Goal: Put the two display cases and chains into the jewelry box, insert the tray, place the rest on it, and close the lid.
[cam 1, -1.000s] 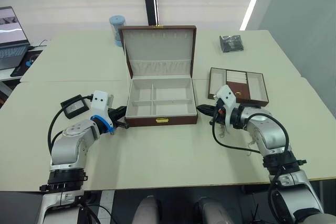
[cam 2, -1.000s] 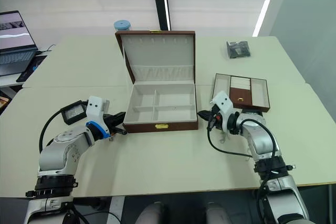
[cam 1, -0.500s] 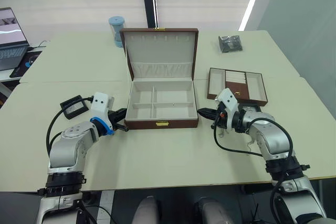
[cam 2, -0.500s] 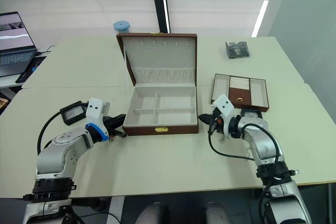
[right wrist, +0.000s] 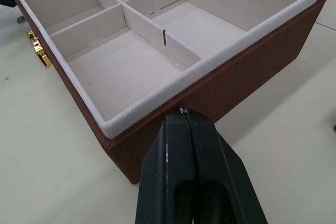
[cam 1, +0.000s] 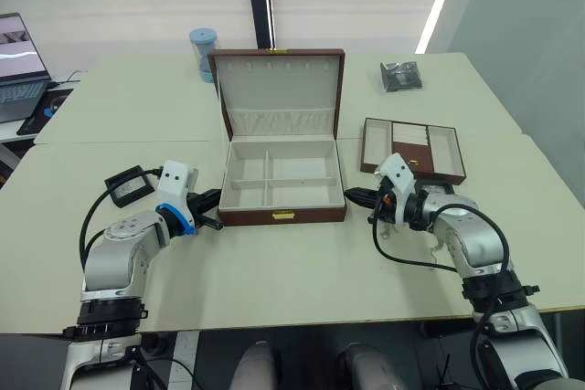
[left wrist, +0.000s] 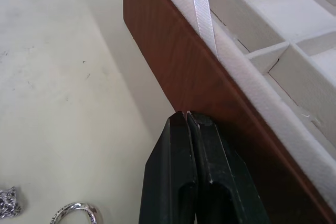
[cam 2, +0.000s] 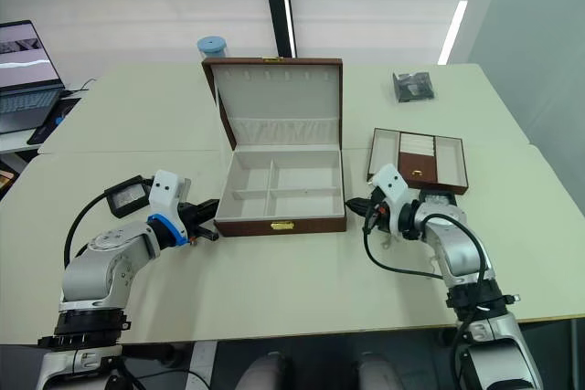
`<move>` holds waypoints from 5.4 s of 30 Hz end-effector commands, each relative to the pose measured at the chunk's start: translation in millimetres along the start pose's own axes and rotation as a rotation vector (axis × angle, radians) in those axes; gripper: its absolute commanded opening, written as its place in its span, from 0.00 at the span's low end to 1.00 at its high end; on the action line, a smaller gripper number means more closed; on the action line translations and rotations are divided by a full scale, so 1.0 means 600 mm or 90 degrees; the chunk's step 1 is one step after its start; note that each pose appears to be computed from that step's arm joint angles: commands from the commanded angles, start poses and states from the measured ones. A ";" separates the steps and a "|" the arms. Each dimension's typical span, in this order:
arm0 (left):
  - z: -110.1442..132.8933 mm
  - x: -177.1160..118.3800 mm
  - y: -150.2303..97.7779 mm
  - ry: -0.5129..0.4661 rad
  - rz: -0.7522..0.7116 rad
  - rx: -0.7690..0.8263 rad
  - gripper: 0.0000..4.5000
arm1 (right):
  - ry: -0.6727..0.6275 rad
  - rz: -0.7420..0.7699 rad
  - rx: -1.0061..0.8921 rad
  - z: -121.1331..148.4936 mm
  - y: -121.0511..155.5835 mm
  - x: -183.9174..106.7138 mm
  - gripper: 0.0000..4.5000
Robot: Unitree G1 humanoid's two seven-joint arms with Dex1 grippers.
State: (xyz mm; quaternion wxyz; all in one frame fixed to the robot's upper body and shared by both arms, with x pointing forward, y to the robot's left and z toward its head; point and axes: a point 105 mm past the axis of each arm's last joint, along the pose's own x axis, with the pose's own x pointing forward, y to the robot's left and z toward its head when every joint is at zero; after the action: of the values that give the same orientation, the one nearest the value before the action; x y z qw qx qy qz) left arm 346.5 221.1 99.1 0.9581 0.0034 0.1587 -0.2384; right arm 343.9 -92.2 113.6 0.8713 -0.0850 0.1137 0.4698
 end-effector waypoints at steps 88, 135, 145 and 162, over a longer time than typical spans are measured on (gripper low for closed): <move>0.008 -0.143 0.211 0.171 0.047 0.190 1.00 | -0.162 0.200 -0.120 0.084 0.145 -0.094 0.99; 0.195 -0.094 -0.027 0.115 -0.255 0.398 0.01 | -0.171 0.062 -0.107 0.101 0.121 -0.155 1.00; 0.202 -0.005 -0.116 0.130 -0.423 0.486 0.01 | -0.157 -0.050 -0.078 0.073 0.126 -0.179 1.00; 0.167 0.139 -0.150 0.138 -0.441 0.585 0.01 | -0.153 -0.151 -0.029 0.036 0.141 -0.179 1.00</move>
State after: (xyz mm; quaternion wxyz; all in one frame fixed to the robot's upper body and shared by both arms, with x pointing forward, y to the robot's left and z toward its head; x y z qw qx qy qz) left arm 401.3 97.0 163.0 0.7012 0.3767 0.1486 -0.5867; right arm 223.2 -131.9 148.6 0.9284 -0.0510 0.0162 0.3677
